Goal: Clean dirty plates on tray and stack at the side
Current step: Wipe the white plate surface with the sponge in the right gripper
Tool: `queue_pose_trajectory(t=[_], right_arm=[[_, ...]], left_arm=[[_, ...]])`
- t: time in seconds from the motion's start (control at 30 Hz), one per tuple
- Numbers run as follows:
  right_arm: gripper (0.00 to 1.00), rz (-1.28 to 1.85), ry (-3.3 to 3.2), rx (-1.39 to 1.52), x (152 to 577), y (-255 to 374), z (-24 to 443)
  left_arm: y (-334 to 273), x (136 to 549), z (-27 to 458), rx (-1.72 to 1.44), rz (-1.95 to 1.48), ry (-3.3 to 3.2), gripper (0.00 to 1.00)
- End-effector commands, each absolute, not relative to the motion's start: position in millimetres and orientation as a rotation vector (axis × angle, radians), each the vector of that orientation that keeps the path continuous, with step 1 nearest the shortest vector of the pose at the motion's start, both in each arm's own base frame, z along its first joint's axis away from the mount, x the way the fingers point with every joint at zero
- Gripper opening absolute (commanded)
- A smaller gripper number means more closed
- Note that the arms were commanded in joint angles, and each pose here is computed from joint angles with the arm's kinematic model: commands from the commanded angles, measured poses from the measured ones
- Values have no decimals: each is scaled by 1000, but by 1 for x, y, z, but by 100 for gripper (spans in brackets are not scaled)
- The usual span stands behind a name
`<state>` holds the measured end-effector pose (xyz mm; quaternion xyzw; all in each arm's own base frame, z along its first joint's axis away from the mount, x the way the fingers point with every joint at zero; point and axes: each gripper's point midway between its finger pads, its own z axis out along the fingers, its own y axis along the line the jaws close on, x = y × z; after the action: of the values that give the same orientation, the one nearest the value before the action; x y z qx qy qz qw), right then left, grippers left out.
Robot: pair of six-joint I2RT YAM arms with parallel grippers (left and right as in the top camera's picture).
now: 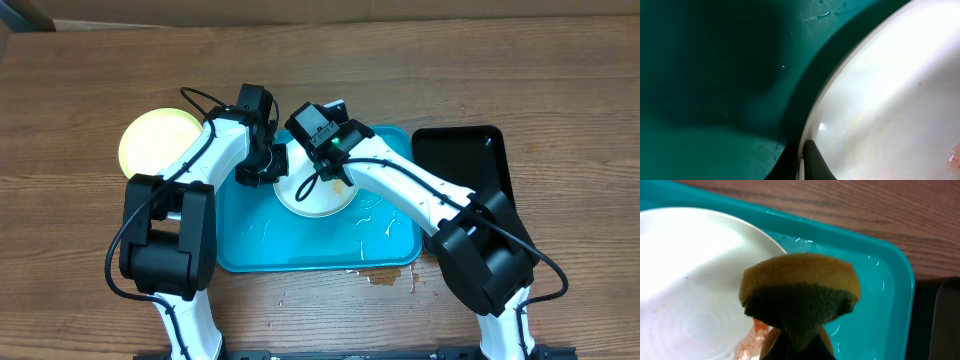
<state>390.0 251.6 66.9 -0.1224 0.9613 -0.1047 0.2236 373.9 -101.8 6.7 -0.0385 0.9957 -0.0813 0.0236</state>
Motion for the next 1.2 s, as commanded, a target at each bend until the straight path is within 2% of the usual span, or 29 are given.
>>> queue_pose_trajectory(t=[0.0,0.3,0.57,0.93,1.17], right_arm=[[4,-291,2666,-289,392,244,62],[4,-84,2762,-239,396,247,40],[4,-53,2880,-239,387,240,8],[4,-73,2886,-368,376,250,4],[4,-63,2941,-428,361,258,-14]], left_arm=[[-97,363,-8,-121,-202,3131,4],[-97,363,-8,-122,-203,3133,4],[-98,363,-8,-122,-208,3133,4],[-98,363,-8,-122,-208,3133,4],[-98,363,-8,-122,-208,3133,4]])
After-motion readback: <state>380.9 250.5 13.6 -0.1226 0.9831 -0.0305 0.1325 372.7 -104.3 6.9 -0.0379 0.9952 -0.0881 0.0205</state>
